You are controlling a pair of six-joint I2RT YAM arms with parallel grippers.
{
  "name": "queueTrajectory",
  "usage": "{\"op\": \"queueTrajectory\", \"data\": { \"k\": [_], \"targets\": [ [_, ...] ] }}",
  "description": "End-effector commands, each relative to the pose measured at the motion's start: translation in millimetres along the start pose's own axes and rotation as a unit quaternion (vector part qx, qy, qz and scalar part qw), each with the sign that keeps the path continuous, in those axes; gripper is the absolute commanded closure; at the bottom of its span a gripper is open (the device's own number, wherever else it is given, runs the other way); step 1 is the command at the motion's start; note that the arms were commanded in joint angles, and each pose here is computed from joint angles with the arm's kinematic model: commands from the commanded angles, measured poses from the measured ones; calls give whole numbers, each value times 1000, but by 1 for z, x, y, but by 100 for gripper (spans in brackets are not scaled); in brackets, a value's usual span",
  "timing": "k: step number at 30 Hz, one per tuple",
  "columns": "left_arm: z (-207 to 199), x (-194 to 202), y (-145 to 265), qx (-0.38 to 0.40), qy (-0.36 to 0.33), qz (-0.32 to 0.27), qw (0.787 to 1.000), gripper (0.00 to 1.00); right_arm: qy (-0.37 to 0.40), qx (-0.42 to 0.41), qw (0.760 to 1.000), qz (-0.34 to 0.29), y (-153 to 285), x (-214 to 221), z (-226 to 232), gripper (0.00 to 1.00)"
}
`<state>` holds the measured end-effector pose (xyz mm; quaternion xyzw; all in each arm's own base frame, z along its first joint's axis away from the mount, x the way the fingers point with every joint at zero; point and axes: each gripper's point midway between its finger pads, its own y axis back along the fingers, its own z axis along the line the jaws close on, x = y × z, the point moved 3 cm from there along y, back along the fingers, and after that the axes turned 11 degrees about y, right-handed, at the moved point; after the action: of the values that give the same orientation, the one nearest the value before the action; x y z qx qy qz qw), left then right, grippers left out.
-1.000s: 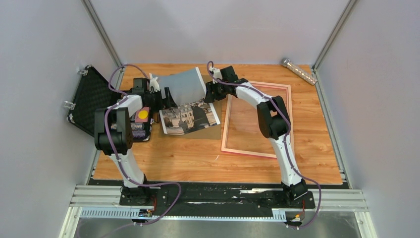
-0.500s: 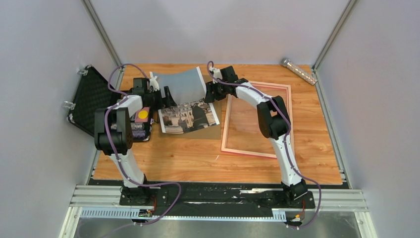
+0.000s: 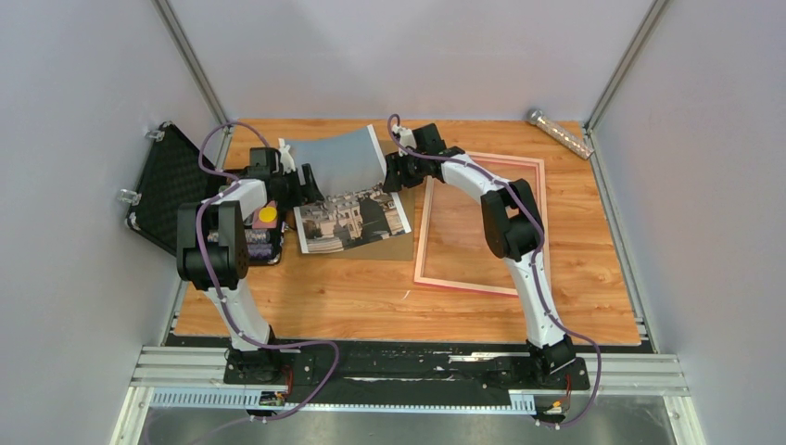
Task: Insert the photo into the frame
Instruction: Turn over the photo at the center of the board.
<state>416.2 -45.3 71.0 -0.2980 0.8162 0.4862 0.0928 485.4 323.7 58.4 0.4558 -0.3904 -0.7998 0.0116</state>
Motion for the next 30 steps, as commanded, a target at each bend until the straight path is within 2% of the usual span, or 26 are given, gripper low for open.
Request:
{"op": "queueTrajectory", "data": {
  "k": [1, 5, 16, 30],
  "targets": [
    [-11, -15, 11, 12, -4, -39, 999, 19, -13, -7, 1000, 25, -10, 21, 1, 48],
    [-13, -15, 13, 19, 1, -40, 999, 33, -14, -6, 1000, 26, -10, 21, 0, 48],
    [-18, -19, 18, 35, 9, -39, 999, 60, -10, -1, 1000, 24, -8, 20, 0, 49],
    [-20, -27, 34, 24, 3, -48, 999, 77, -7, 7, 1000, 18, -2, 14, -3, 48]
  ]
}}
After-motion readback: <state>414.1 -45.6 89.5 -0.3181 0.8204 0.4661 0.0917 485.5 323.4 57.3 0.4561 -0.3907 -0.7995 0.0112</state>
